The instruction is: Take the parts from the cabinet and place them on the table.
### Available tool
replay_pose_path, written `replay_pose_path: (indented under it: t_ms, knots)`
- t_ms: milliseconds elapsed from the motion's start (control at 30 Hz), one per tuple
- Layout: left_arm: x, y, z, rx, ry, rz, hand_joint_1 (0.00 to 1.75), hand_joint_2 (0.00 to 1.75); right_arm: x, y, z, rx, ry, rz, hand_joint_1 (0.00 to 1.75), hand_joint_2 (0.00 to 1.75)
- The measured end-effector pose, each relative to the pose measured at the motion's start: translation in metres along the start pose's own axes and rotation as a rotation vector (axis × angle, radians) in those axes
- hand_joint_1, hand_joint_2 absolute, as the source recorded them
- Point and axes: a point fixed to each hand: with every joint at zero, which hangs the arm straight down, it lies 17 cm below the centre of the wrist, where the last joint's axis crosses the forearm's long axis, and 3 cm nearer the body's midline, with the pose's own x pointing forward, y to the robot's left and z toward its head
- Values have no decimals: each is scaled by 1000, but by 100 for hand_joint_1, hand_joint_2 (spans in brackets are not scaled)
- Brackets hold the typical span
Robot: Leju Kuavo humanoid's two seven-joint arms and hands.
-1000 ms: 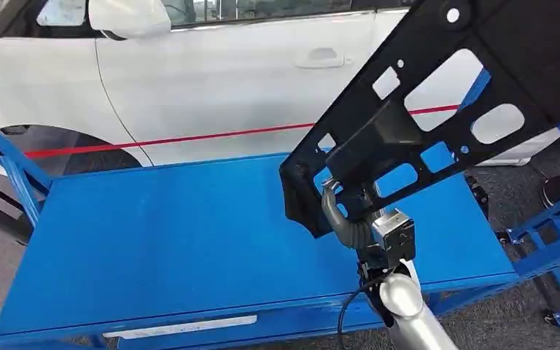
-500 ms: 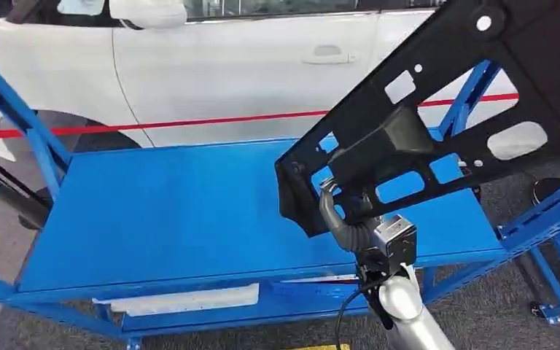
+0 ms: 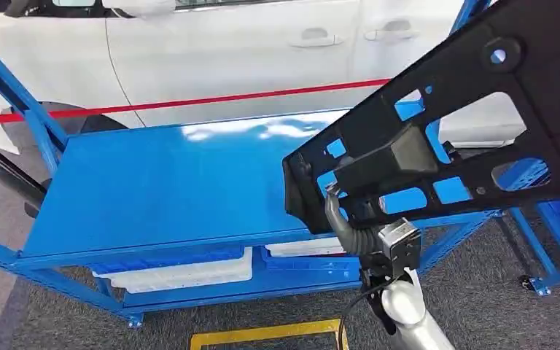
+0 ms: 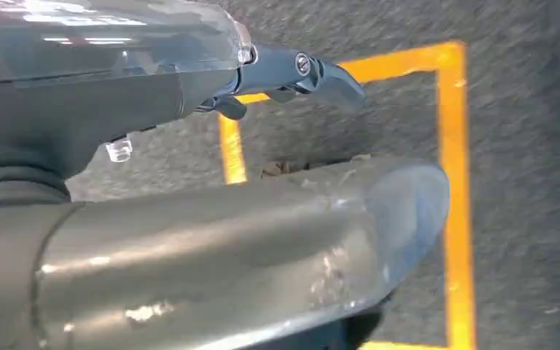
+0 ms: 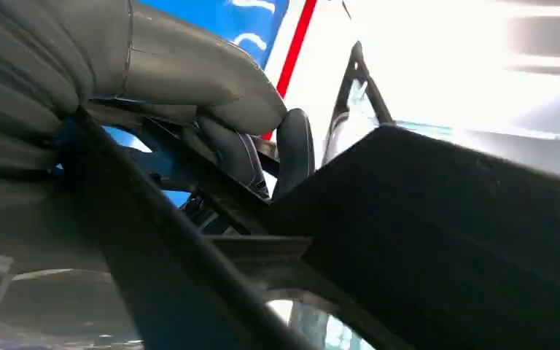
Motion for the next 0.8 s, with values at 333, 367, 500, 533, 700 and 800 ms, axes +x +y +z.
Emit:
replay_pose_path:
  t_ms: [333,367,500,533,700,800]
  knots:
    - [5,-2,-2,-14,-8,-18,0,0,-7,-1,9,-5,23,0,175,175]
    - [5,-3,-2,-16,-7,-21,0,0,-7,-2,9,-6,23,0,175,175]
    - [4,-5,-2,-23,-7,-31,0,0,-13,-4,16,-12,42,6,175,175]
    - [4,-5,-2,-26,-7,-34,0,0,-15,-5,18,-14,48,8,175,175]
    - [4,-7,-1,-34,-9,-42,0,0,-24,-6,29,-17,77,18,175,175]
    - [5,-8,-1,-36,-11,-42,0,0,-24,-7,29,-20,75,20,175,175]
